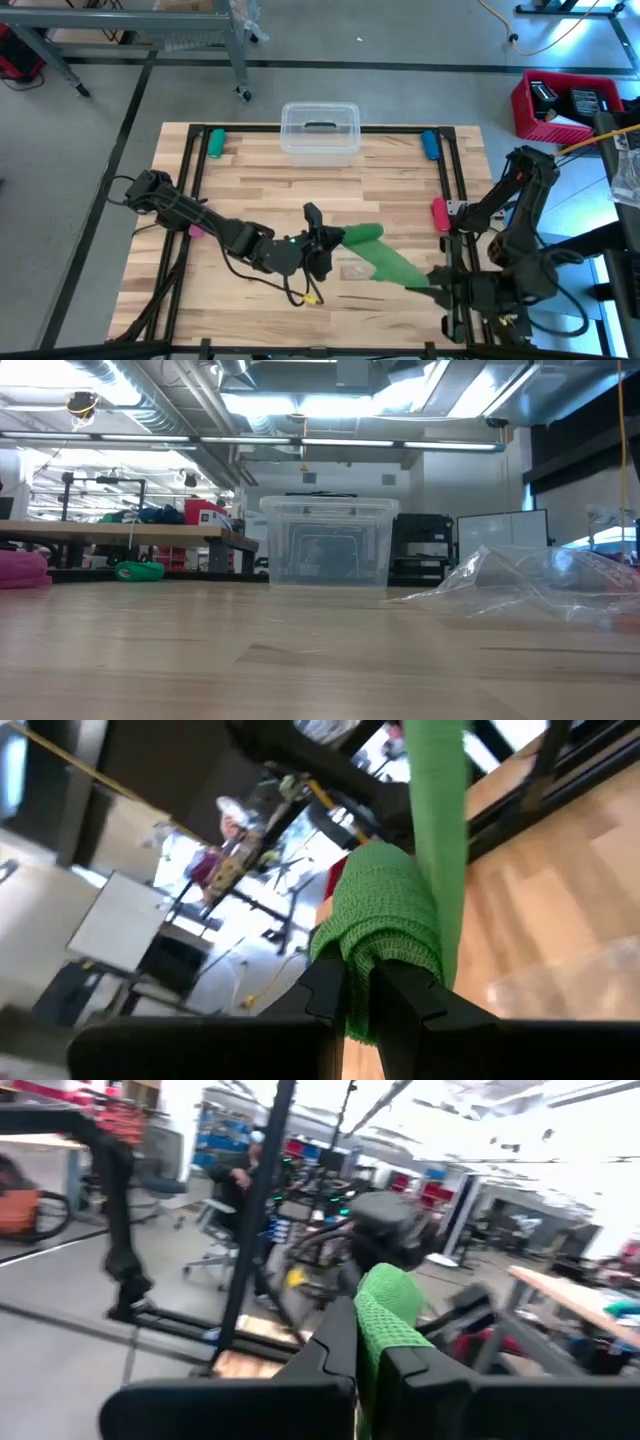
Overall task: Roll bandage
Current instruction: Roll the green bandage
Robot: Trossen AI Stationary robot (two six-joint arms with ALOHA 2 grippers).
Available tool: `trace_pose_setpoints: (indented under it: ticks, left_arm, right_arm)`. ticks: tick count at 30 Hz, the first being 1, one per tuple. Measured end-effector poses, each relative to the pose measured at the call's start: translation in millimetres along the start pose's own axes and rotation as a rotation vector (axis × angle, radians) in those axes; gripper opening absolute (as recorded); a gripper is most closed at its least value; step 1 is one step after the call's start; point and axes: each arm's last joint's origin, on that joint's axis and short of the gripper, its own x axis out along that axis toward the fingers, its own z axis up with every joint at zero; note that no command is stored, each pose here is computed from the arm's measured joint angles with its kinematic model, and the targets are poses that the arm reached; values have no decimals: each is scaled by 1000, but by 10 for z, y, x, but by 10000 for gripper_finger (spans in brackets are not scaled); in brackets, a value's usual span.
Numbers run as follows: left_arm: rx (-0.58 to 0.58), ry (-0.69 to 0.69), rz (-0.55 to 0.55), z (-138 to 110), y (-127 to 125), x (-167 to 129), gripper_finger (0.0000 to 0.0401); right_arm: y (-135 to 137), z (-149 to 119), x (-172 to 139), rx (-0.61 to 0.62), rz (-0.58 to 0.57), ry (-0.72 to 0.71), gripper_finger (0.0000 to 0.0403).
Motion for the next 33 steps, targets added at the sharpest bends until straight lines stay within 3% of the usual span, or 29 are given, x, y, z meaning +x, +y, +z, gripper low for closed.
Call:
trace_pose_setpoints:
  ticks: [13,16,21,33]
  left_arm:
    - [-40,-101,-142,73,-164,-77,27]
    - [-46,-89,-152,55,-246,-34,27]
    - [-24,-111,-220,44,-411,13,27]
    - [-1,-283,-217,316,-542,-361,27]
  right_arm:
    - [-344,371,162,-38,-141,-27,7]
    - [-373,364,206,-56,-130,-29,7]
    - [-503,310,296,-94,-223,37,7]
    - [-1103,109,242,-21,-327,203,7]
